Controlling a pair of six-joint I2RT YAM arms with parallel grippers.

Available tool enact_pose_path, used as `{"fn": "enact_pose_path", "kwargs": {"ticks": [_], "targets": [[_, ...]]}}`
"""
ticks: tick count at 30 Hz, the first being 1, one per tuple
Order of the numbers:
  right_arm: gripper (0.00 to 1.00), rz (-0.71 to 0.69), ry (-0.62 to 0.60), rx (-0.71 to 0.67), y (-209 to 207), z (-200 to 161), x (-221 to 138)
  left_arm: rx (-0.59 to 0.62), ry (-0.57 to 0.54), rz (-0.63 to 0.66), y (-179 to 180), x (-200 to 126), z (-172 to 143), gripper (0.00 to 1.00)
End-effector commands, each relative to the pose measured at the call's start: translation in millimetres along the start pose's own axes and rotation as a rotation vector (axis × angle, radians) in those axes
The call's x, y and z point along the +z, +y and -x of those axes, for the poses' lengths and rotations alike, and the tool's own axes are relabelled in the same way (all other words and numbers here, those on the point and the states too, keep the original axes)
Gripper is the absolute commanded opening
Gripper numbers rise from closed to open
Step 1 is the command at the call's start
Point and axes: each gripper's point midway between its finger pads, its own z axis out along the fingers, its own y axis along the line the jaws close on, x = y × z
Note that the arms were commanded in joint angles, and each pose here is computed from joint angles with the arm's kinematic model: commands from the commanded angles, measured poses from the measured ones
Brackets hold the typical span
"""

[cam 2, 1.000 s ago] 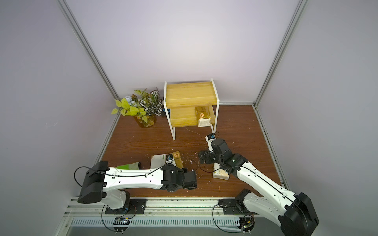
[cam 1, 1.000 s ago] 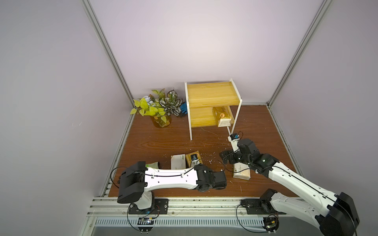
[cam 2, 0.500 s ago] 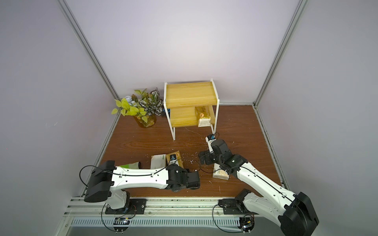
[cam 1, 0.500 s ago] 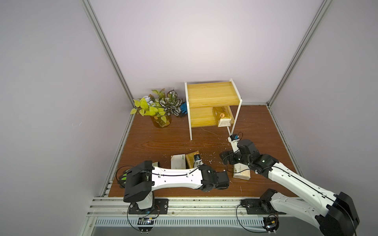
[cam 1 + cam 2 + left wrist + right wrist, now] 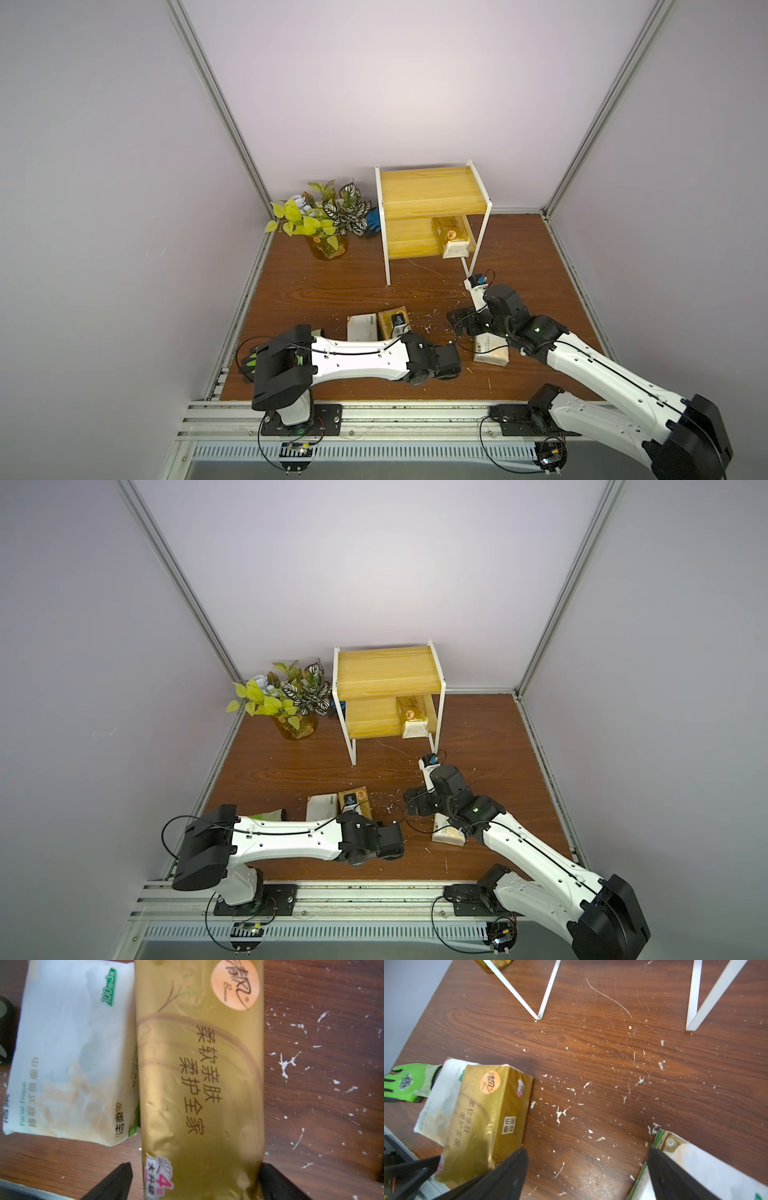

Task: Place the tissue boxes on the shelf by color
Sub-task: Pick up the box of tissues from the center of the board.

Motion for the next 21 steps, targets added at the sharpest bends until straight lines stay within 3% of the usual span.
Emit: {"fn": "enact_pose_path", "kwargs": {"ticks": [1,15,21], "targets": [[0.96,0.018,-0.029,-0.015,5.0,7.3,-2.4,0.022,0.029,0.02,5.5,11.0,-2.9,0.98],[0.96,0.004,-0.031,-0.022,2.5,6.9,-1.7,0.024,0.041,0.02,10.4,24.1,-2.0,0.97],[0.93,-0.01,-0.039,-0.016,-0.1,8.0,-3.0,0.052,0.042,0.031,7.7,27.8,-1.7,0.7]]}}
